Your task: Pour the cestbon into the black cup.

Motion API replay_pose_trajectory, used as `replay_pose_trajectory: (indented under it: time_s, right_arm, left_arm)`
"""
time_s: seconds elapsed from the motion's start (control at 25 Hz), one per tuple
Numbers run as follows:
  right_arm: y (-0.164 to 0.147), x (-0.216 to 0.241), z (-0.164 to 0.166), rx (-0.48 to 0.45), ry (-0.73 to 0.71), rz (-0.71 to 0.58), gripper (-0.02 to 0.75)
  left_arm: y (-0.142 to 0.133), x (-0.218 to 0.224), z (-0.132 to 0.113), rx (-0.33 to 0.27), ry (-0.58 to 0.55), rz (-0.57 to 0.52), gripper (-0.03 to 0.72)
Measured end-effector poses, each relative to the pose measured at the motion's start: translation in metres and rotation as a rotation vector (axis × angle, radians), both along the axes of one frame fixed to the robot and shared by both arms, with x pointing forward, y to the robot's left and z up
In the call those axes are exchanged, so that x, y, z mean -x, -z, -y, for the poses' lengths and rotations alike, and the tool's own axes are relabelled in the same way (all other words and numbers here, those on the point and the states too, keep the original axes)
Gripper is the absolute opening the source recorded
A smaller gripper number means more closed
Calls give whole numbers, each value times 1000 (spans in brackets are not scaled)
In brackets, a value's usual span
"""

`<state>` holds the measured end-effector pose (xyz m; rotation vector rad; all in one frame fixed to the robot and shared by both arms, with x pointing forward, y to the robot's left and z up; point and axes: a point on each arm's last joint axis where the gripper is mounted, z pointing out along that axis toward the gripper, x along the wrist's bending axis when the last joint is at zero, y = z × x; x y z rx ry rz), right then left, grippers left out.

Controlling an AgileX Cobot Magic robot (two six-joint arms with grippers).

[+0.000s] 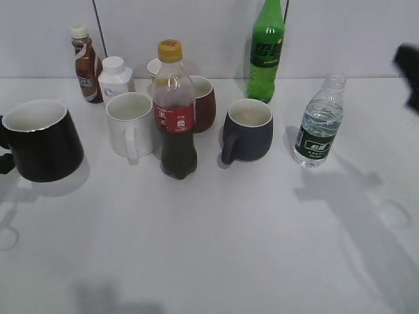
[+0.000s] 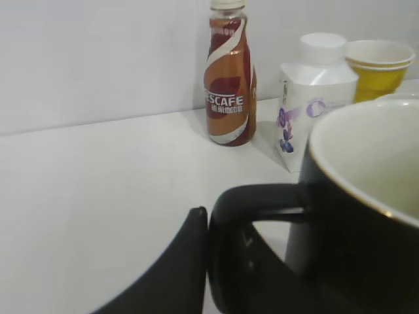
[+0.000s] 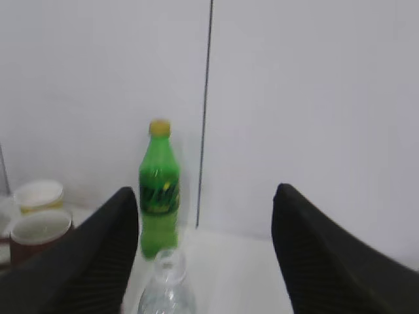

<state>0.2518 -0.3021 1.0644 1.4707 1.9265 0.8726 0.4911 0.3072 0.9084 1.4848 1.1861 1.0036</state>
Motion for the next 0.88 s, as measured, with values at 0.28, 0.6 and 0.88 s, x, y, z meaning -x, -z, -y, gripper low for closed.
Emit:
replay_pose_trajectory:
  time_s: [0.28, 0.6, 0.88]
  right_arm:
    - [0, 0, 0, 0, 0, 0, 580]
    - [0, 0, 0, 0, 0, 0, 580]
    - [0, 0, 0, 0, 0, 0, 580]
  left_arm:
    - [-17, 5, 1, 11, 0, 60, 56]
    - [-40, 10, 4, 16, 27, 128, 56]
    - [-48, 17, 26, -7, 95, 52, 56]
